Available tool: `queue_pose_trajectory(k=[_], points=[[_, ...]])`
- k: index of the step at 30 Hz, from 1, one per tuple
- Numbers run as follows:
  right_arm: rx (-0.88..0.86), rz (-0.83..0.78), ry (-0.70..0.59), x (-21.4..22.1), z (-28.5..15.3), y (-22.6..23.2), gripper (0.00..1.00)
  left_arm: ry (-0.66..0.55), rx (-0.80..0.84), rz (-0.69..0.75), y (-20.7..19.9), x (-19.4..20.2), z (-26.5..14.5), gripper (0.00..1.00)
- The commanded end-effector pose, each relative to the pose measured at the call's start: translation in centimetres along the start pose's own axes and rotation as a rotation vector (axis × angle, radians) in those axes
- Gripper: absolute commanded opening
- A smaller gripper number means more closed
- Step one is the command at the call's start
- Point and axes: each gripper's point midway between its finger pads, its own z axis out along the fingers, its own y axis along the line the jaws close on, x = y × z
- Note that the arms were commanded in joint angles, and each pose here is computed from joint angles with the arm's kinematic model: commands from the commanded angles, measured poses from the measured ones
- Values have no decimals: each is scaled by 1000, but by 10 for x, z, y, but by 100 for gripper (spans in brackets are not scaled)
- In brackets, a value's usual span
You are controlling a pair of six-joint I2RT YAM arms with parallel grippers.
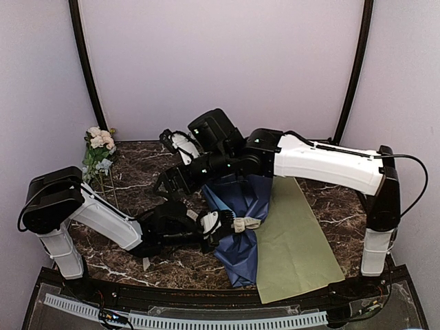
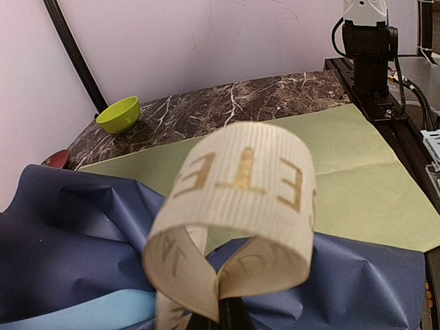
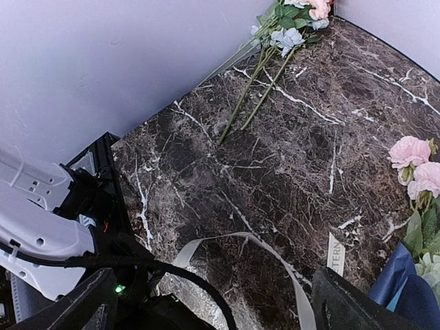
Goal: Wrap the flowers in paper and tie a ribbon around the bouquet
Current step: Cross the half-tied ribbon over the folded bouquet.
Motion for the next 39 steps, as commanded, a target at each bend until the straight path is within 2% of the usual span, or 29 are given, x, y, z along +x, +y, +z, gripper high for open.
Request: queue_pose_trajectory(k=[1, 6, 9, 12, 14, 18, 20, 24, 27, 34, 36, 39], points=[[-11, -39, -71, -26, -24, 10, 100, -56, -7, 10, 3, -22, -4, 0], [23, -79, -109, -36, -49, 5, 100, -68, -12, 3, 4, -24, -7, 0], [38, -92, -188, -44, -88, -11, 100, -87, -16, -13, 4, -28, -10, 0], [-48, -111, -288, -41, -138, -23, 100, -114, -11, -35, 4, -33, -13, 0], [-181, -145, -311, -17, -161, -23, 100, -121, -1, -42, 2, -34, -13, 0], [-521, -290, -218, 71, -179, 10, 98, -124, 6, -50, 1, -34, -12, 0], [-527, -292, -188, 94, -176, 8, 97, -122, 10, -49, 1, -34, -13, 0], [-385, -232, -76, 125, -144, -26, 96, -112, 10, -49, 1, -32, -13, 0], [-405, -189, 7, 141, -127, -32, 96, -114, 12, -50, 0, -33, -13, 0], [-413, -165, 28, 147, -105, -37, 94, -101, 11, -53, 0, -31, -13, 0], [-423, -162, 29, 147, -102, -36, 87, -101, 10, -52, 1, -31, -13, 0], [-456, -158, 22, 145, -102, -32, 66, -98, 13, -53, 0, -30, -13, 0]])
